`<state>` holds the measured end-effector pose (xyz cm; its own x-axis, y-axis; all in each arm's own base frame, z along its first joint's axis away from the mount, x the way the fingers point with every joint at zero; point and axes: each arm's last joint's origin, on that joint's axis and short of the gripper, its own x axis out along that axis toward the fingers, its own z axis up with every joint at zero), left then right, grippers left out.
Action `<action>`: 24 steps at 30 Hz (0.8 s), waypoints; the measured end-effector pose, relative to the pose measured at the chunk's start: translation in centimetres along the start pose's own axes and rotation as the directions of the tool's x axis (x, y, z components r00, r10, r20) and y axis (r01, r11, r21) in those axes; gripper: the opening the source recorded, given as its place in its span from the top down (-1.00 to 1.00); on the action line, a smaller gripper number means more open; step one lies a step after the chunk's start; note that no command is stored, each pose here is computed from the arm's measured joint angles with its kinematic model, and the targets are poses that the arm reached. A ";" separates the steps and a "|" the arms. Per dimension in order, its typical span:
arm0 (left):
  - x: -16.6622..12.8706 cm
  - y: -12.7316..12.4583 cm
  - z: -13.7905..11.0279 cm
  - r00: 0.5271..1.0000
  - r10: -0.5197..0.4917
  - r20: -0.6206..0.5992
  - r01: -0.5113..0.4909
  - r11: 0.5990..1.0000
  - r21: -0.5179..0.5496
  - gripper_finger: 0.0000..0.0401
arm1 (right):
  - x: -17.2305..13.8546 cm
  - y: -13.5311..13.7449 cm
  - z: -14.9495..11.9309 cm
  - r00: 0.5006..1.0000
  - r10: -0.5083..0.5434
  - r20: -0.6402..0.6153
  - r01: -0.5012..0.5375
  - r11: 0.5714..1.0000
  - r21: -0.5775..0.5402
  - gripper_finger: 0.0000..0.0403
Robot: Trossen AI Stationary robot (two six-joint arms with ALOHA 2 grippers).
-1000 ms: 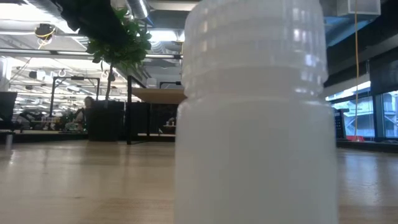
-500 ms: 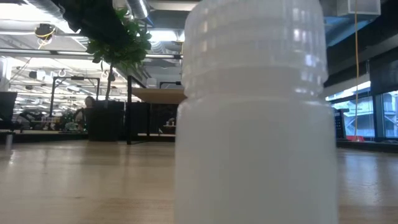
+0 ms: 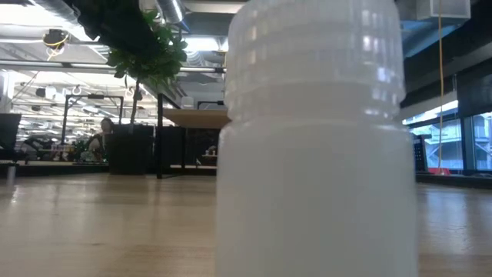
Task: Pick and place medicine bottles onto shelf by color
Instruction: Put the top left pink pill bottle on the shelf
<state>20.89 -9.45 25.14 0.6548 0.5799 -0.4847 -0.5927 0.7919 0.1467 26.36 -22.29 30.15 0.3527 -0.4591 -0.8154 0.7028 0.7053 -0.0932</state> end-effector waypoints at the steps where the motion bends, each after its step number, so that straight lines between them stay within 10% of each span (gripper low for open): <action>1: 0.0 0.0 0.0 1.000 -0.002 -0.002 0.002 1.000 0.000 -0.41 | 0.0 0.0 0.0 1.000 0.000 -0.002 0.000 1.000 0.000 0.43; 24: 0.1 0.0 0.1 0.994 0.076 0.076 -0.076 0.997 -0.002 -0.41 | 0.1 0.1 -0.3 0.999 0.043 -0.029 -0.043 0.999 -0.002 0.43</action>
<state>21.00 -9.33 25.19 0.6420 0.6511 -0.4049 -0.6415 0.7454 0.1814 26.27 -22.05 29.89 0.3646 -0.4123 -0.8349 0.6859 0.7254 -0.0587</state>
